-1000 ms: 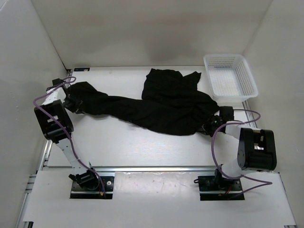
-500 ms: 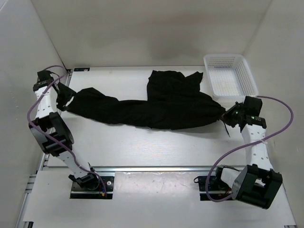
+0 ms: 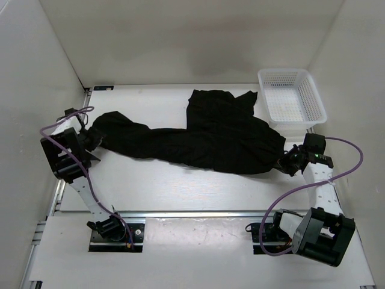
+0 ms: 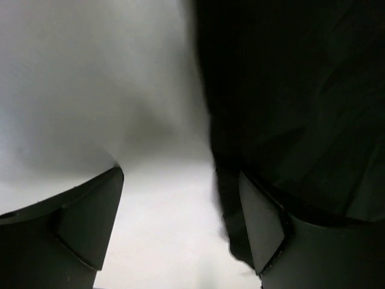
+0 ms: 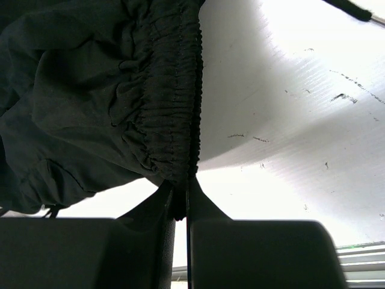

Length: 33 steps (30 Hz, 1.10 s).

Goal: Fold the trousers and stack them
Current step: Flatten the trousers out

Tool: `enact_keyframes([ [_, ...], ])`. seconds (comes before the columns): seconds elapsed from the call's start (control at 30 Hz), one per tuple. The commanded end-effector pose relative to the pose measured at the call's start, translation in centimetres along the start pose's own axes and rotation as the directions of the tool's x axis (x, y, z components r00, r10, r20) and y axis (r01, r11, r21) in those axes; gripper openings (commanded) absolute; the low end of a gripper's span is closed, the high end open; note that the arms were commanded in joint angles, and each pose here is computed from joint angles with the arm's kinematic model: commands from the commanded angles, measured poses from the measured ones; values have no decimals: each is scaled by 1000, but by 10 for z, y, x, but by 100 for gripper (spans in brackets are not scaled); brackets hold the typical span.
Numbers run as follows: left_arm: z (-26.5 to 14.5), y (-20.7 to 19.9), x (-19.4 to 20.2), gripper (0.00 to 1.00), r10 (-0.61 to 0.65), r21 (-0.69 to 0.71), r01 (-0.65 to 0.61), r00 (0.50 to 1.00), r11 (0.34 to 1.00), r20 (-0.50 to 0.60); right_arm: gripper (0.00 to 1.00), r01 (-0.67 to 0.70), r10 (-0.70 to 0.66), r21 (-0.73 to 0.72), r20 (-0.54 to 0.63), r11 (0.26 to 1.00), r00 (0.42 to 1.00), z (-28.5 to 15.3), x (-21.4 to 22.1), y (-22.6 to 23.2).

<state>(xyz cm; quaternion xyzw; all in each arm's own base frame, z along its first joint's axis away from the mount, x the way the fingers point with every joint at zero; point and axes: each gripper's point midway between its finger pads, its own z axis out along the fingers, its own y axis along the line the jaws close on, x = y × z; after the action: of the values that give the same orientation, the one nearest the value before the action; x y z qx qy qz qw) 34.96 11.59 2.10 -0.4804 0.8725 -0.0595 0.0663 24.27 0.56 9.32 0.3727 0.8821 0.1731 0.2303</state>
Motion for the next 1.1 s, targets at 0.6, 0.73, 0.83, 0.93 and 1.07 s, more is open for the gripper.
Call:
enact_keyframes([
  [0.6, -141, -57, -79, 10, 7, 101, -49, 925, 994, 381, 0, 58, -49, -102, 88, 993, 995, -32, -27, 35],
  [0.73, -175, -61, -83, 10, 12, 115, -67, 904, 991, 427, 0, 85, -73, -90, 135, 992, 988, -51, -38, 42],
  [0.83, -182, -54, -78, 10, 19, 98, -69, 898, 993, 440, 0, 90, -75, -96, 146, 991, 986, -62, -33, 42],
  [0.93, -168, -29, -62, 10, 26, 20, -38, 907, 999, 421, 0, 75, -67, -58, 131, 995, 989, -62, -17, 26],
  [1.07, -142, 16, -41, 10, -6, -38, 22, 922, 999, 388, 0, 39, -39, 8, 85, 999, 996, -64, 13, 0],
])
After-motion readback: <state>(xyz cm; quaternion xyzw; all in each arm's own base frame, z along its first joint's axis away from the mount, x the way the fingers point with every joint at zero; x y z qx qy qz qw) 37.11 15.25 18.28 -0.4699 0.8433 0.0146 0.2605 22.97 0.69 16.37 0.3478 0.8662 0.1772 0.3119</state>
